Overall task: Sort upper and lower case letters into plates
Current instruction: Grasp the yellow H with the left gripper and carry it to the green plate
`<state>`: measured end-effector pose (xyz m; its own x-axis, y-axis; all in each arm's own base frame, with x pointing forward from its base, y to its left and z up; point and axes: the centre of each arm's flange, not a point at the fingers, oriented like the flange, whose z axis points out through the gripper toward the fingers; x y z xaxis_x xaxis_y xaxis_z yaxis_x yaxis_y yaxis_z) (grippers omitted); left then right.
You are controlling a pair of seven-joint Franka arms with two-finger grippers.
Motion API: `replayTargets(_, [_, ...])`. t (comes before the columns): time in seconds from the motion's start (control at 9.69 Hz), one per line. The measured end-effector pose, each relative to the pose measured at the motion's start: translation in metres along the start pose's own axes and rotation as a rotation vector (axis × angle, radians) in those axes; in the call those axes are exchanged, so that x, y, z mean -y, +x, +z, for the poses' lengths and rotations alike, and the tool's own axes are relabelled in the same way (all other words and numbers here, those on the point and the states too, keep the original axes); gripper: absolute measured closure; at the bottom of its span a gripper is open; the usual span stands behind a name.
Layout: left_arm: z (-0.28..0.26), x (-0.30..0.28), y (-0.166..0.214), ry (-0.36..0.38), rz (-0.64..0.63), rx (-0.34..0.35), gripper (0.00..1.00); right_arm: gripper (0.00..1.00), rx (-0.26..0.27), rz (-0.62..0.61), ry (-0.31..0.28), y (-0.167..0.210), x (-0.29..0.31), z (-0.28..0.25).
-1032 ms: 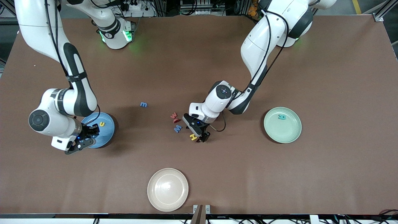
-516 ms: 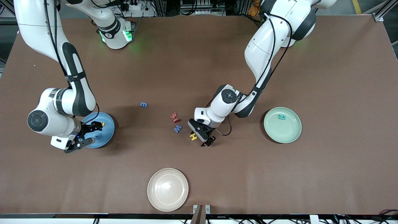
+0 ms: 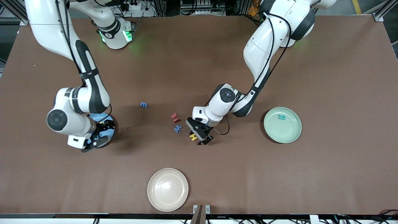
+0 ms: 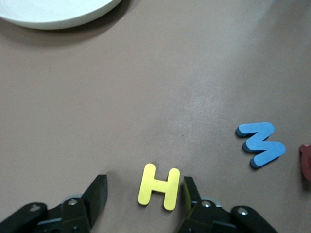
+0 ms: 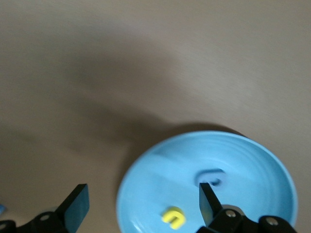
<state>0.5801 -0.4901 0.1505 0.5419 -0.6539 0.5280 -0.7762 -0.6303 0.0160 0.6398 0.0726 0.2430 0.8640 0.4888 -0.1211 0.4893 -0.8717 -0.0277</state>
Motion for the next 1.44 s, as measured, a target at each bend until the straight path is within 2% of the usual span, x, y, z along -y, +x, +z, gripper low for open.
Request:
replayTargets(0.1, [0.000,0.000,0.001,0.000,-0.001,-0.002,0.33,0.00,0.001,-0.001,-0.002,0.005,0.013,0.001])
replayTargets(0.21, [0.000,-0.002,0.002,-0.001,-0.004,-0.004,0.44,0.00,0.000,0.003,-0.005,0.007,0.019,0.002])
replayTargets(0.41, [-0.001,-0.002,0.003,-0.001,-0.020,-0.007,0.56,0.00,-0.001,0.024,-0.008,0.005,0.016,0.007])
replayTargets(0.83, [-0.001,-0.002,0.004,0.000,-0.021,-0.007,0.60,0.00,-0.003,0.055,-0.010,0.011,0.034,0.007])
replayTargets(1.03, [-0.001,-0.001,0.004,0.001,-0.021,-0.009,0.67,0.00,-0.002,0.033,-0.012,0.016,0.047,0.007])
replayTargets(1.44, [-0.001,-0.001,0.004,0.001,-0.021,-0.009,0.67,0.00,0.015,-0.018,-0.016,0.024,0.079,0.016])
